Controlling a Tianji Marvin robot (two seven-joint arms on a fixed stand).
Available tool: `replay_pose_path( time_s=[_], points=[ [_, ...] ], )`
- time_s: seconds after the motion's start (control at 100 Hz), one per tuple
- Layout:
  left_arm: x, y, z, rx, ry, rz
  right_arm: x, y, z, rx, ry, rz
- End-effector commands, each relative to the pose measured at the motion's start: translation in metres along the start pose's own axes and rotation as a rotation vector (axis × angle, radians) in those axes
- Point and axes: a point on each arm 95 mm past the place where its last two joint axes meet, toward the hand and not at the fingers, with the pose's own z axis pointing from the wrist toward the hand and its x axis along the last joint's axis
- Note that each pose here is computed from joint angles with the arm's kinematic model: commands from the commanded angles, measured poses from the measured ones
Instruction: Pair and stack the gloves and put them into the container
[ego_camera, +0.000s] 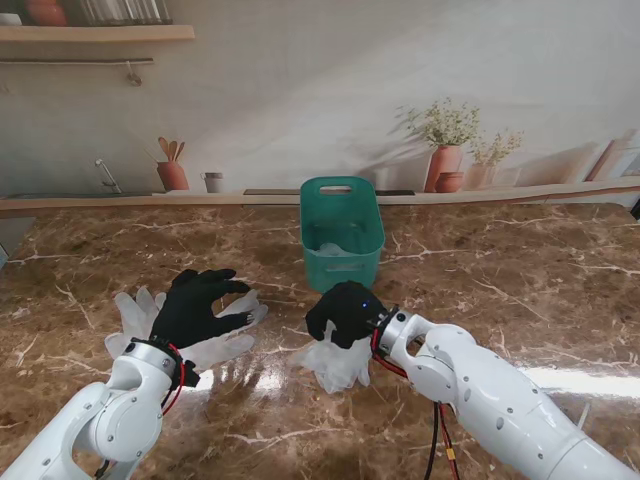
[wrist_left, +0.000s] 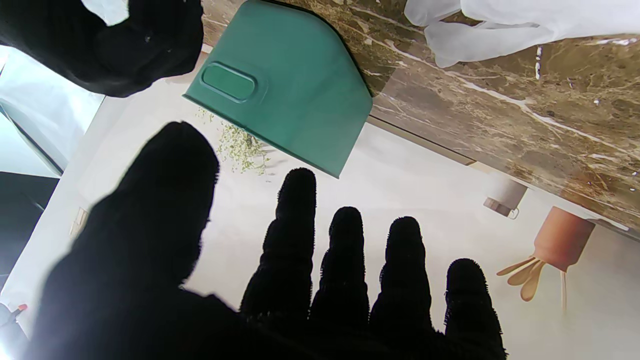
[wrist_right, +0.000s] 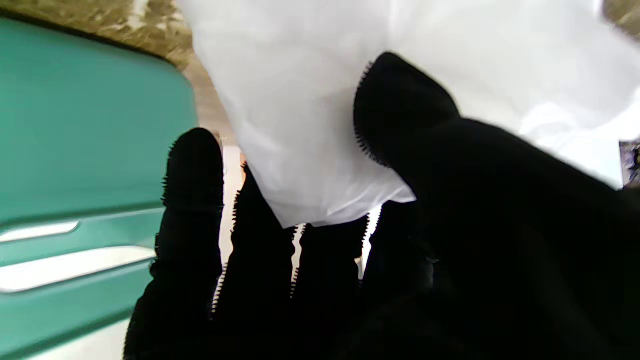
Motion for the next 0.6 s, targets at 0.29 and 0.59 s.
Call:
replay_pose_path(
  time_s=[0.29,0.59],
  points=[
    [0.002,0.007,0.001,-0.014,0.008,-0.008,-0.002,-0.03,-0.053,0.009,-0.03,-0.022],
    [0.002,0.007,0.002,-0.015,0.015,-0.008,-0.006,-0.042,-0.075,0.111,-0.081,0.017]
  ],
)
